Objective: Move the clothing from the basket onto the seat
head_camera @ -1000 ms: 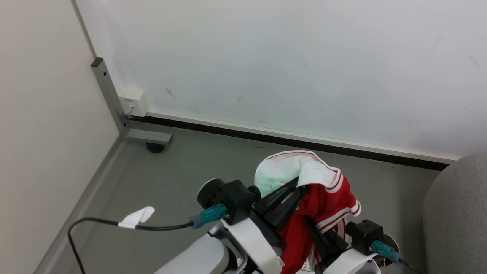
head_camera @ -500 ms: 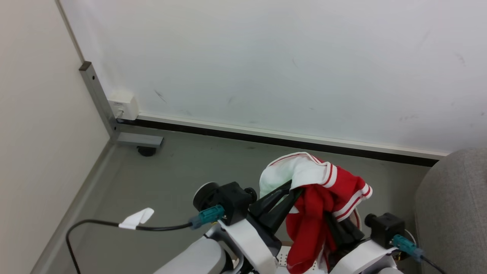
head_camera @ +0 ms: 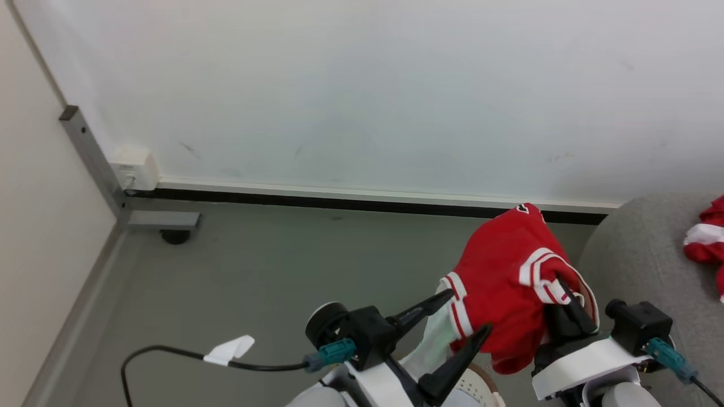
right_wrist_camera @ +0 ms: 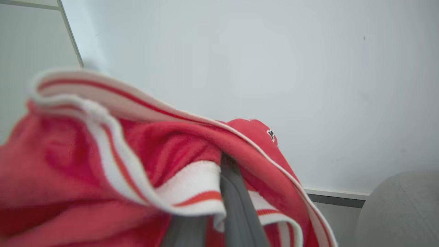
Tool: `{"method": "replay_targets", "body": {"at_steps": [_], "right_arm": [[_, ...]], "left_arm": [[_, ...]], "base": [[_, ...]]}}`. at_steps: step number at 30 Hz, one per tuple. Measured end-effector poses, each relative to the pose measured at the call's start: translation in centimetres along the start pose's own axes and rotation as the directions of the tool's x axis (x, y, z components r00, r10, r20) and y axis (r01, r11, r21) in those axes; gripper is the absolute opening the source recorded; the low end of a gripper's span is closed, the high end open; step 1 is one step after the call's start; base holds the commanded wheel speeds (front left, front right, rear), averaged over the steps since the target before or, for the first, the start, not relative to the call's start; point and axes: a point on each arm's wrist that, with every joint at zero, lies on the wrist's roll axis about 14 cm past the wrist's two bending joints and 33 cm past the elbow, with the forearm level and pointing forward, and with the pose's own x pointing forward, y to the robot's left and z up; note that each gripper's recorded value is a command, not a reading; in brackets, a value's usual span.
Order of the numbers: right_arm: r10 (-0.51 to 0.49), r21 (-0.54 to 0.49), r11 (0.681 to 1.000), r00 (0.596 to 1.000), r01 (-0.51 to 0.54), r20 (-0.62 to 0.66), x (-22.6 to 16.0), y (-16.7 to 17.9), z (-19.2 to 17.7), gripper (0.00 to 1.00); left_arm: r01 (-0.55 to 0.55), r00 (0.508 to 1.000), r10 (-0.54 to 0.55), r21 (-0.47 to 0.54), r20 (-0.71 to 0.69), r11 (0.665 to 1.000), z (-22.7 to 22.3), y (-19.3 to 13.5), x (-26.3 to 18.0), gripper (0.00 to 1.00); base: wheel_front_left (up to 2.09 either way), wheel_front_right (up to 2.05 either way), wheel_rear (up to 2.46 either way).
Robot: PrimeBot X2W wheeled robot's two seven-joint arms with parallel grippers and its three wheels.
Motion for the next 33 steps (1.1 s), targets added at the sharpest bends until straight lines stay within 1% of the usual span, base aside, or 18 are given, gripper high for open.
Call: {"method": "replay_targets", "body": {"at_steps": [4, 8, 13, 18, 26, 33], "right_arm": [[-0.074, -0.007, 0.997, 0.996, 0.074, 0.041, -1.0, -2.5, 1.4, 0.0], [-0.157, -0.027, 0.987, 0.984, 0.159, 0.086, -2.5, -5.5, 3.2, 0.0], [-0.26, -0.064, 0.961, 0.956, 0.27, 0.134, -5.2, -9.3, 5.1, 0.0], [-0.352, -0.099, 0.923, 0.921, 0.371, 0.166, -8.3, -12.2, 6.6, 0.0], [-0.467, -0.138, 0.86, 0.867, 0.491, 0.174, -13.1, -14.9, 7.1, 0.0], [-0.517, -0.148, 0.827, 0.837, 0.542, 0.176, -15.2, -15.9, 7.3, 0.0]], "left_arm": [[0.053, 0.998, -0.054, -0.026, -0.012, 0.998, -1.0, -1.5, 0.8, 1.0], [0.107, 0.994, -0.107, -0.047, -0.016, 0.993, -1.7, -2.8, 1.8, 1.0], [0.181, 0.983, -0.182, -0.064, -0.007, 0.981, -2.2, -4.4, 3.2, 1.0], [0.253, 0.967, -0.253, -0.074, 0.008, 0.965, -2.6, -5.9, 4.6, 1.0], [0.351, 0.936, -0.352, -0.118, 0.016, 0.929, -3.8, -8.1, 6.5, 1.0], [0.396, 0.918, -0.396, -0.155, 0.037, 0.905, -4.1, -9.6, 7.4, 1.0]], "base": [[0.0, 0.0, 0.0], [0.0, 0.0, 0.0], [0.0, 0.0, 0.0], [0.0, 0.0, 0.0], [0.0, 0.0, 0.0], [0.0, 0.0, 0.0]]}}
